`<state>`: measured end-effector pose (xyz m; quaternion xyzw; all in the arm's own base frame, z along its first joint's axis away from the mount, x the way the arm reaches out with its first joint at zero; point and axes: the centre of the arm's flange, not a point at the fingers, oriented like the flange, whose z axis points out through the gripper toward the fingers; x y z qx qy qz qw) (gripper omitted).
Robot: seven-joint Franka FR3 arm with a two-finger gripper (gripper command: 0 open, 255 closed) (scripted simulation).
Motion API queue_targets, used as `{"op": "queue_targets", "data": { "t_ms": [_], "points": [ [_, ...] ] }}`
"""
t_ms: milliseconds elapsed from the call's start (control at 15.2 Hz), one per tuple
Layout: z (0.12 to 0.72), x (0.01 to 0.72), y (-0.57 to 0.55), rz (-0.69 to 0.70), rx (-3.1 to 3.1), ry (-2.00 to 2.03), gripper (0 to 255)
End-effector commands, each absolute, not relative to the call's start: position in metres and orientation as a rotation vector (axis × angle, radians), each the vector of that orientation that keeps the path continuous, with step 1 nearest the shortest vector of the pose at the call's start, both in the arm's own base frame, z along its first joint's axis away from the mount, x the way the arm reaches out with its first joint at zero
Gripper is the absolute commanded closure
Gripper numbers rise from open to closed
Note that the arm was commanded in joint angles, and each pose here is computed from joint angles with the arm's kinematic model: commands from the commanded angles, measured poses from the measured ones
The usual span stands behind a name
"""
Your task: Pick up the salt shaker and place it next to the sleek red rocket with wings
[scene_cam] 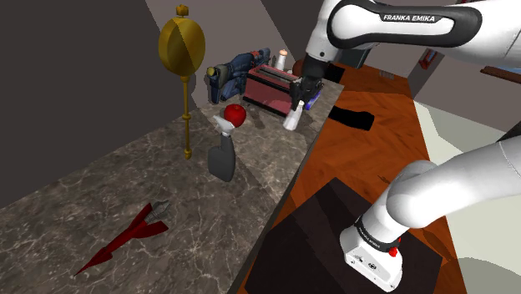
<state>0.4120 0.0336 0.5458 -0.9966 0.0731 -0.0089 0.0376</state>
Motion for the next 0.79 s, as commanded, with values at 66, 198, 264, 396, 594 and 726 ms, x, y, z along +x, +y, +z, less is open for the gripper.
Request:
{"op": "queue_targets", "data": {
  "t_ms": [66, 198, 264, 396, 594, 726],
  "points": [
    [0.543, 0.405, 0.073, -0.028, -3.058, 0.227, 255],
    [0.544, 0.4, 0.099, -0.028, -3.058, 0.227, 255],
    [0.544, 0.397, 0.112, -0.028, -3.058, 0.227, 255],
    [0.544, 0.391, 0.138, -0.028, -3.058, 0.227, 255],
    [0.544, 0.383, 0.177, -0.028, -3.058, 0.227, 255],
    [0.544, 0.378, 0.202, -0.028, -3.058, 0.227, 255]
  ]
}}
